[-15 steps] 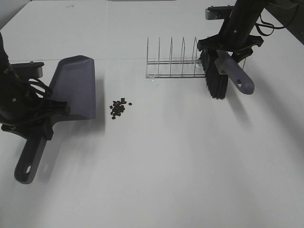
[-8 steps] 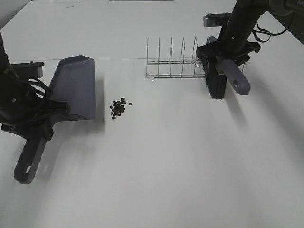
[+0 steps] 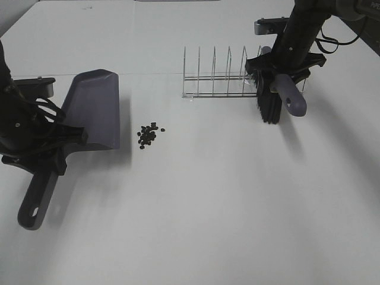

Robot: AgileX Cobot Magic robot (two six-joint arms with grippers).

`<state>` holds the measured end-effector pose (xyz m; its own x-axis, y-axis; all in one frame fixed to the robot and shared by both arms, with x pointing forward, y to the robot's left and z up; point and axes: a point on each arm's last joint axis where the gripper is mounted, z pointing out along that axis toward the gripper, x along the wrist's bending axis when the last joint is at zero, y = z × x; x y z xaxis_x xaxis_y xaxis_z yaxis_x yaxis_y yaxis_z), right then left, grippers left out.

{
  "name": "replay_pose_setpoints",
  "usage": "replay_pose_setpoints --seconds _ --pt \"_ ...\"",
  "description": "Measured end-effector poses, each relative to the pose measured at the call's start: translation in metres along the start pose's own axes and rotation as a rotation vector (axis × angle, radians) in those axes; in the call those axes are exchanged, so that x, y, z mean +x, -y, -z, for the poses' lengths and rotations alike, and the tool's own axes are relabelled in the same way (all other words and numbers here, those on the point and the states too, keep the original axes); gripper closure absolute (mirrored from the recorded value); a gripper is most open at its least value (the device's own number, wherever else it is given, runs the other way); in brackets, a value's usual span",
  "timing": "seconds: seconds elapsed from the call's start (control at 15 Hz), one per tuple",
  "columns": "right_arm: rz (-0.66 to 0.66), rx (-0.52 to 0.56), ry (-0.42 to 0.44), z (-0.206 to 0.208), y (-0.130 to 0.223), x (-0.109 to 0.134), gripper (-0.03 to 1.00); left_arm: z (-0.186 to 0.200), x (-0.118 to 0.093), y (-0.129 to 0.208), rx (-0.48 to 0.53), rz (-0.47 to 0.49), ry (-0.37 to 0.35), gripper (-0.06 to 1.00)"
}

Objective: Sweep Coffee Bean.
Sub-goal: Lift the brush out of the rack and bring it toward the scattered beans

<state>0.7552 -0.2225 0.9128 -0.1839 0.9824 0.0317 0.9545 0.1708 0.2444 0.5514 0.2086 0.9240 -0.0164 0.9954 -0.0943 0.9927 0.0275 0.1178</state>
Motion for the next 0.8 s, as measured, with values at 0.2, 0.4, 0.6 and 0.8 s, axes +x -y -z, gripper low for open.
replay_pose_setpoints --seconds 0.2,0.4,0.6,0.8 --pt "0.002 -0.003 0.003 0.001 0.0 0.0 0.45 0.0 0.0 0.0 0.0 0.0 0.0 0.6" --pt "0.004 -0.021 0.003 0.018 -0.008 0.0 0.45 0.0 0.0 0.0 0.0 0.0 0.0 0.6" --pt "0.0 -0.072 0.018 0.045 -0.019 0.0 0.46 0.0 0.0 0.0 0.0 0.0 0.0 0.6" --pt "-0.02 -0.16 0.047 0.077 -0.029 -0.003 0.66 0.0 0.0 0.0 0.0 0.0 0.0 0.6"
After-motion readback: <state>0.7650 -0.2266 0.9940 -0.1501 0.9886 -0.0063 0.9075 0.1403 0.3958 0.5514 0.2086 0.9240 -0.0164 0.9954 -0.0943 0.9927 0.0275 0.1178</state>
